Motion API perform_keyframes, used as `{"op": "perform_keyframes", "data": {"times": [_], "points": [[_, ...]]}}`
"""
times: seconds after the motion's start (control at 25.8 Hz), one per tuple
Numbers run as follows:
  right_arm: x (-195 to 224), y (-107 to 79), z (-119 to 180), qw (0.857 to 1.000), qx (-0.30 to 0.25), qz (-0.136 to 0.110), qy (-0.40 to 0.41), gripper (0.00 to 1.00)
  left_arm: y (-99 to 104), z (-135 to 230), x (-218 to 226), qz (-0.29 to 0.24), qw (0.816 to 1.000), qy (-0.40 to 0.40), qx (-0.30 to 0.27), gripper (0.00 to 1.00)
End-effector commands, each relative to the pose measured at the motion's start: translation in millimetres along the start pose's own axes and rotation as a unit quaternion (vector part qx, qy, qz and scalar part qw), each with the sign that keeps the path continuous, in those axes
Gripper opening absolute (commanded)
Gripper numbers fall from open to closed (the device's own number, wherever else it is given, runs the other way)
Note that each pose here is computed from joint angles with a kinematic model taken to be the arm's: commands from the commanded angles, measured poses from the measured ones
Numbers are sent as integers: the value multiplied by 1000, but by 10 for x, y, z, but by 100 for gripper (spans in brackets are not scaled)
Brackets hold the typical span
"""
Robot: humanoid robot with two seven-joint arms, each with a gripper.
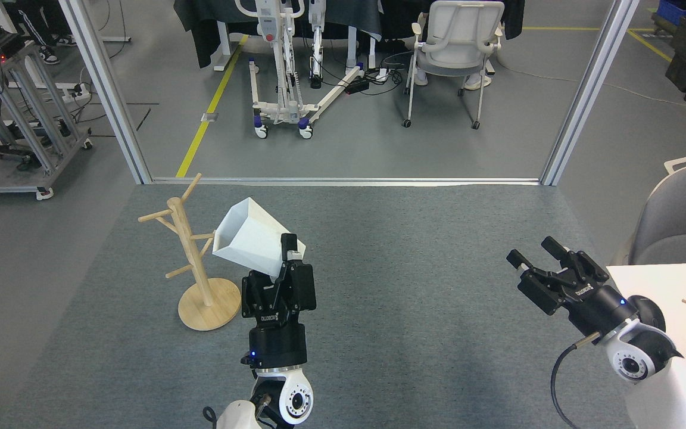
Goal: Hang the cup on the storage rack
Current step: 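Carry the cup with the left gripper to the wooden stand's arm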
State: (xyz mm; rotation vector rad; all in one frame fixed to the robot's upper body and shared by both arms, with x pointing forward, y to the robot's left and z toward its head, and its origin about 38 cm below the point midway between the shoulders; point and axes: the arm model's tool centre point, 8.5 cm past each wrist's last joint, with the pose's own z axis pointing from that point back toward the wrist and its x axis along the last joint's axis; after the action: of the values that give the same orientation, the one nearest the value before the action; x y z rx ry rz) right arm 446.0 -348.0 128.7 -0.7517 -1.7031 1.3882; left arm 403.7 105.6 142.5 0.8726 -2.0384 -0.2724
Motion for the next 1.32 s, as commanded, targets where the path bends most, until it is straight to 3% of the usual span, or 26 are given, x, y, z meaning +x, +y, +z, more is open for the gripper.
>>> {"op": "perform_keyframes", "data": {"times": [0.0,0.31,0.43,0.66,0.89,1.16,1.28], "points": [[-13,124,51,1000,23,8,8,98,32,20,-23,14,1000,4,11,8],[46,236,53,1000,29,1,7,98,17,33,-25,-13,1000,-13,-5,8],[72,254,28,1000,25,-4,6,98,51,30,-60,-47,998,-40,-15,4],[63,261,33,1000,27,-4,11,98,290,38,-326,-136,982,-95,-90,0],[45,301,1,999,26,-11,38,98,318,186,-562,-193,960,-108,-174,1],[46,456,-79,994,52,4,94,98,463,107,-680,-231,955,-101,-158,0],[1,493,-99,989,52,0,140,97,463,88,-619,-265,943,-124,-157,0]]}}
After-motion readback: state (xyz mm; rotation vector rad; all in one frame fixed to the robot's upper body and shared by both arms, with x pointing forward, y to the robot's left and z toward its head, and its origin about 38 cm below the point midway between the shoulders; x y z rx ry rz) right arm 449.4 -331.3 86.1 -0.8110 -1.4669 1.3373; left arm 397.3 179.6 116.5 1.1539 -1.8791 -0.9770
